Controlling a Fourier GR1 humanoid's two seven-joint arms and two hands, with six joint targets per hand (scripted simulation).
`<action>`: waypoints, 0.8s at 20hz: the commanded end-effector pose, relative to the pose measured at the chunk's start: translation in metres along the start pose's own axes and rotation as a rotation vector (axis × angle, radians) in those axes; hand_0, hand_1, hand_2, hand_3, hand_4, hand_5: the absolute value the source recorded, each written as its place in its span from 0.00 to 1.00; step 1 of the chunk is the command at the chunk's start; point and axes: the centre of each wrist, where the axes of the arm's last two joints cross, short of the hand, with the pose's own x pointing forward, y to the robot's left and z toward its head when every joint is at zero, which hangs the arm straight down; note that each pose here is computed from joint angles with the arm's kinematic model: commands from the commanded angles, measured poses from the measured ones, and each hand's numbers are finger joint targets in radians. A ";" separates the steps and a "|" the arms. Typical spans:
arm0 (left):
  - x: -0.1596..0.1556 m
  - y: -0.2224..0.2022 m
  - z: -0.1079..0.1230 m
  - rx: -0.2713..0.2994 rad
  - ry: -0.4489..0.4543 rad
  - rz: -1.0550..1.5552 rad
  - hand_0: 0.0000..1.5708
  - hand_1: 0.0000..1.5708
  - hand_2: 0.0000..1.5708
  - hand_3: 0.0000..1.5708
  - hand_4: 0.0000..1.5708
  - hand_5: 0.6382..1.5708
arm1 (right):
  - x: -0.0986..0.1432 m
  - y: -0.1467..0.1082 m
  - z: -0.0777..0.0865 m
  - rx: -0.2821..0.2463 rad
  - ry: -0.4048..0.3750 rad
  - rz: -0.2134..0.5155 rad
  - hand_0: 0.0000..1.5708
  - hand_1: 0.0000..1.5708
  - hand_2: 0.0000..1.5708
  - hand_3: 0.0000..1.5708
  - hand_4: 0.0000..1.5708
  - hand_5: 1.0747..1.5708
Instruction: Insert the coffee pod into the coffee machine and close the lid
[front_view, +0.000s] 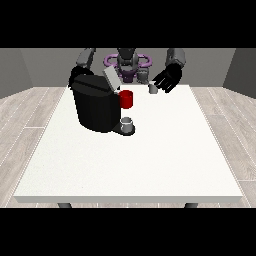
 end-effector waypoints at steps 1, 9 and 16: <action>0.010 0.004 -0.004 0.006 -0.007 -0.003 0.80 0.80 0.85 0.82 0.34 1.00 | -0.005 -0.003 0.002 0.009 -0.018 -0.009 0.00 0.00 0.00 0.00 0.30 1.00; 0.050 0.051 -0.025 0.125 0.002 0.015 0.77 0.77 0.79 0.76 0.31 1.00 | 0.021 0.032 -0.003 0.053 -0.064 0.002 0.00 0.00 0.00 0.00 0.33 1.00; 0.077 0.087 -0.030 0.163 -0.028 -0.020 0.81 0.81 0.85 0.81 0.33 1.00 | 0.027 0.026 -0.008 0.068 -0.114 0.014 0.00 0.00 0.00 0.00 0.32 1.00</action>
